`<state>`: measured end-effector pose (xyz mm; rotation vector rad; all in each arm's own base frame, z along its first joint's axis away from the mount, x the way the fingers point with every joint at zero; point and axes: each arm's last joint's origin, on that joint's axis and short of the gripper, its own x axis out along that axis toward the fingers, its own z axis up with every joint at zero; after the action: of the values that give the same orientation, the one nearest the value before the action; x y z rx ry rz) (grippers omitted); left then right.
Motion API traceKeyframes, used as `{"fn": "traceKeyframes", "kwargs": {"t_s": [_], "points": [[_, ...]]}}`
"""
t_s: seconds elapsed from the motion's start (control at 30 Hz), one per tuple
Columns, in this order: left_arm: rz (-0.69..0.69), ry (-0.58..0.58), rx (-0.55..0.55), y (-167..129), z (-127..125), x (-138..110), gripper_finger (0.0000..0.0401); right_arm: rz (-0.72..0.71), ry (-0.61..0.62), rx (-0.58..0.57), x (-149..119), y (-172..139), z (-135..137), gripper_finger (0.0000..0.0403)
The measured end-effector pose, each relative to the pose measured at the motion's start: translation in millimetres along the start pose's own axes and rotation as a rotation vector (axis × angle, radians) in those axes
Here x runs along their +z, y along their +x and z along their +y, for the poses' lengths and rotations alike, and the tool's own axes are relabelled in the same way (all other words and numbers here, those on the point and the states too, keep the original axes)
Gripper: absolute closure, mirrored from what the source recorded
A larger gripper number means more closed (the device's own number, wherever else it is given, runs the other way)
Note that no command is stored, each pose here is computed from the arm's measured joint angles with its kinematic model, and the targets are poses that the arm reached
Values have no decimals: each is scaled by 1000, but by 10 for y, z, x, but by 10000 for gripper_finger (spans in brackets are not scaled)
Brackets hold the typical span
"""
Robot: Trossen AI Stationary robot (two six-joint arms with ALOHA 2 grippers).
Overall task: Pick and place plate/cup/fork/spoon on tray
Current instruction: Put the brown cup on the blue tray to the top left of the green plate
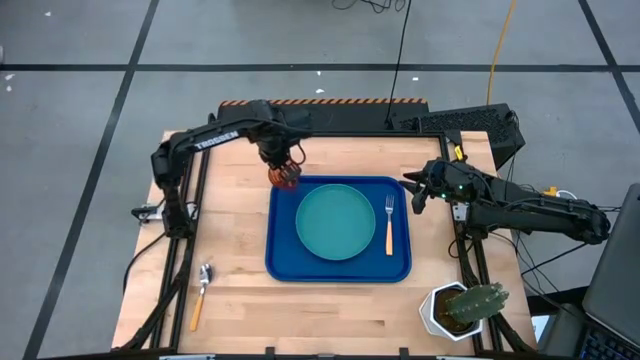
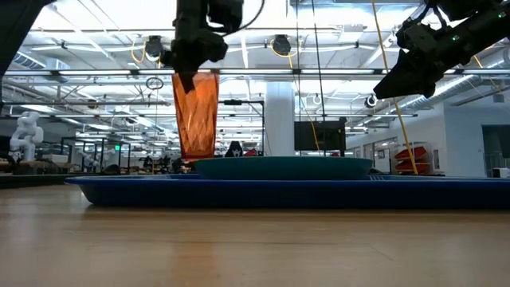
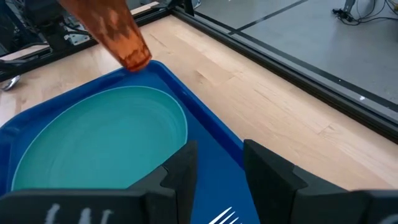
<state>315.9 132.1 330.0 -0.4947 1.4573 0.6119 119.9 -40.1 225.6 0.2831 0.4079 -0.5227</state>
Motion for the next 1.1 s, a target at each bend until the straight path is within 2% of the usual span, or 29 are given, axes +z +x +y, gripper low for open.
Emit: {"fn": "traceKeyframes", "kwargs": {"t_s": [0.3,1.1], "points": [[59,57,17,211,-60,115,394,2,0,2,-1,0,0,282],[70,101,-17,278,-7,182,394,3,1,3,-2,0,1,282]]}}
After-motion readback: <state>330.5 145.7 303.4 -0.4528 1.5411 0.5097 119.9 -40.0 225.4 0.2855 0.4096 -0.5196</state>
